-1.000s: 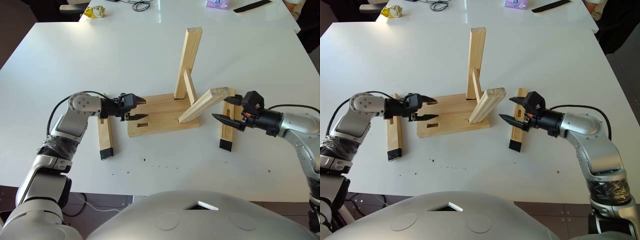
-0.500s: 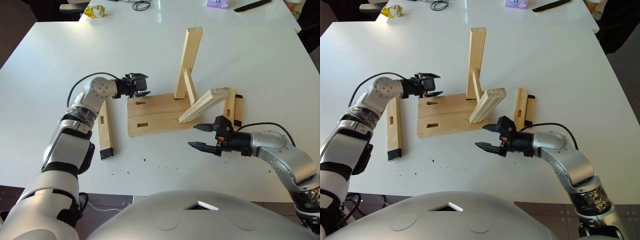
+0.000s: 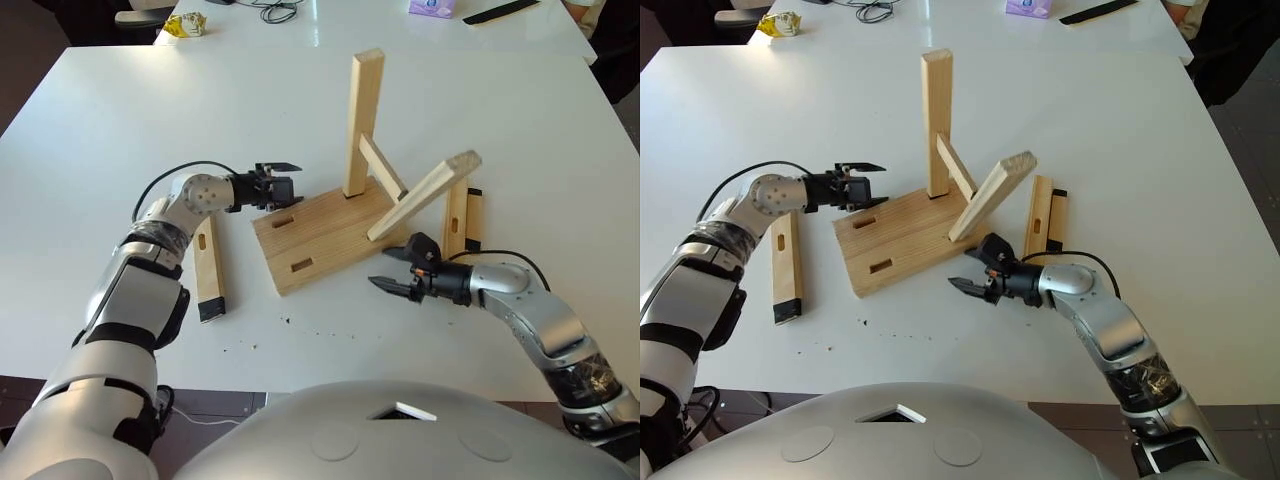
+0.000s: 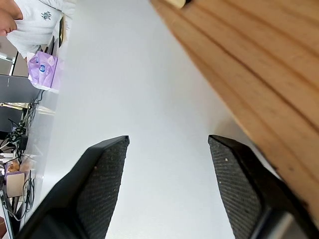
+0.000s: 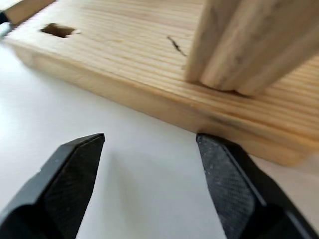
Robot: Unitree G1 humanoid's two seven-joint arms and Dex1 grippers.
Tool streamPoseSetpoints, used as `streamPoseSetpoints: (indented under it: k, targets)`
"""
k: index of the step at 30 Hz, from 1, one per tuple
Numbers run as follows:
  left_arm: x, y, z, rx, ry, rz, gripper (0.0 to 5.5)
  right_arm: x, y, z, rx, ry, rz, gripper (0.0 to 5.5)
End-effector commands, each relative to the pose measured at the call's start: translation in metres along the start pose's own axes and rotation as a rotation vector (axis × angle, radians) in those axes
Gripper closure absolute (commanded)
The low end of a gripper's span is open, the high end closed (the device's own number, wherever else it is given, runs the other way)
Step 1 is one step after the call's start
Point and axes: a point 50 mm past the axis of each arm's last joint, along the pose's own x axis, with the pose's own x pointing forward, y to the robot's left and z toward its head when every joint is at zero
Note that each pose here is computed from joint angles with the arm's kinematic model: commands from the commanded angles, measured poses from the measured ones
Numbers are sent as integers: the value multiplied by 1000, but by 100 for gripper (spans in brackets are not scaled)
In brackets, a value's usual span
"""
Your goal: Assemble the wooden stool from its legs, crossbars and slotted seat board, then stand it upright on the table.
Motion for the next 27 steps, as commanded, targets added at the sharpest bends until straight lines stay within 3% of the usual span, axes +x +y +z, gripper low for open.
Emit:
streamPoseSetpoints:
  k: [1, 14, 22, 27]
  targets:
    - [-11, -45, -7, -32, 4, -172, 252, -1, -9, 2, -13, -13, -66, 206]
    - [-24, -55, 42, -80, -117, -127, 252, 10, -21, 13, -61, -54, -133, 206]
    - [-28, -60, 45, -116, -88, -114, 252, 20, -29, 27, -81, -99, -175, 206]
    - [-29, -46, 39, -110, -61, -71, 252, 22, -26, 26, -84, -98, -164, 206]
